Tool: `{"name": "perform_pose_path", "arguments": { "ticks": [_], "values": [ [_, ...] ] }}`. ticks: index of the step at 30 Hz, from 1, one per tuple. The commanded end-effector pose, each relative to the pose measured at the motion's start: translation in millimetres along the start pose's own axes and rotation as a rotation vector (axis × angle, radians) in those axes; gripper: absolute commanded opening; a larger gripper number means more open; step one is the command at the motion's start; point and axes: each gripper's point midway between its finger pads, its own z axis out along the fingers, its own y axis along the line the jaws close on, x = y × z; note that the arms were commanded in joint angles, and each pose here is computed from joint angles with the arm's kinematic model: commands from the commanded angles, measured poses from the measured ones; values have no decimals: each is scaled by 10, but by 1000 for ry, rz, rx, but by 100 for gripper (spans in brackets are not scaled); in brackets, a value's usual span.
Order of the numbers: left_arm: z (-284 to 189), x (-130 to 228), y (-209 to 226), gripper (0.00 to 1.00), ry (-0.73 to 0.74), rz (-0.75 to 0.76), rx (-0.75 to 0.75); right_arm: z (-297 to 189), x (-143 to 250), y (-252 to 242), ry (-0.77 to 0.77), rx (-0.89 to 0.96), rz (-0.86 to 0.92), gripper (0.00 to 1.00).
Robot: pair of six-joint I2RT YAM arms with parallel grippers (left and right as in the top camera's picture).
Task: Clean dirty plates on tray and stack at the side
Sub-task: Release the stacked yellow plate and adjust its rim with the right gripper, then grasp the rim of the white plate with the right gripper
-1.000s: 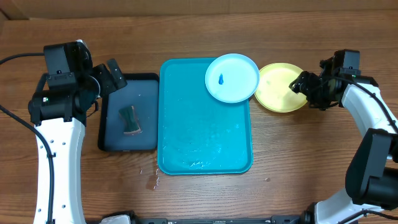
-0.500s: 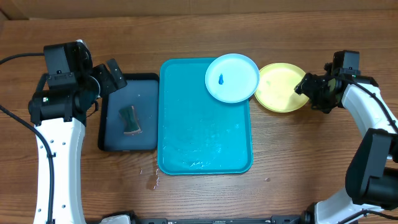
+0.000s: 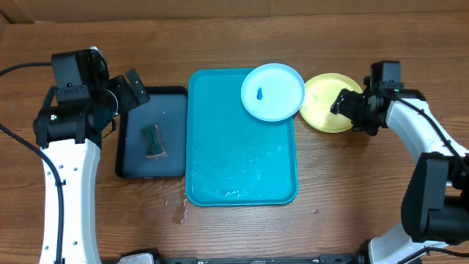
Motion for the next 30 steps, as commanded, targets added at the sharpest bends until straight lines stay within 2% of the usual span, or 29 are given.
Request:
{"name": "perform_pose_path", "arguments": {
  "ticks": [1, 8, 10, 14, 18, 21, 30],
  "values": [
    [11, -5, -19, 100, 3, -8, 8, 93, 45, -103, -16, 42, 13, 93],
    [11, -4, -18, 100, 3, -8, 8, 45, -56, 17, -39, -5, 1, 92],
    [11, -4, -18, 100, 3, -8, 8, -32, -114, 145, -35, -53, -15, 89],
    [11, -4, -18, 100, 3, -8, 8, -274, -263, 418, -32, -133, -68, 73],
    [11, -3, -20, 100, 3, -8, 8, -475, -398, 692, -77, -159, -191, 67],
    [11, -4, -18, 100, 3, -8, 8, -490, -425, 928, -121, -196, -249, 67],
    [11, -3, -20, 100, 3, -8, 8, -374, -311, 1333, -221, -158, -369, 67]
  ]
}}
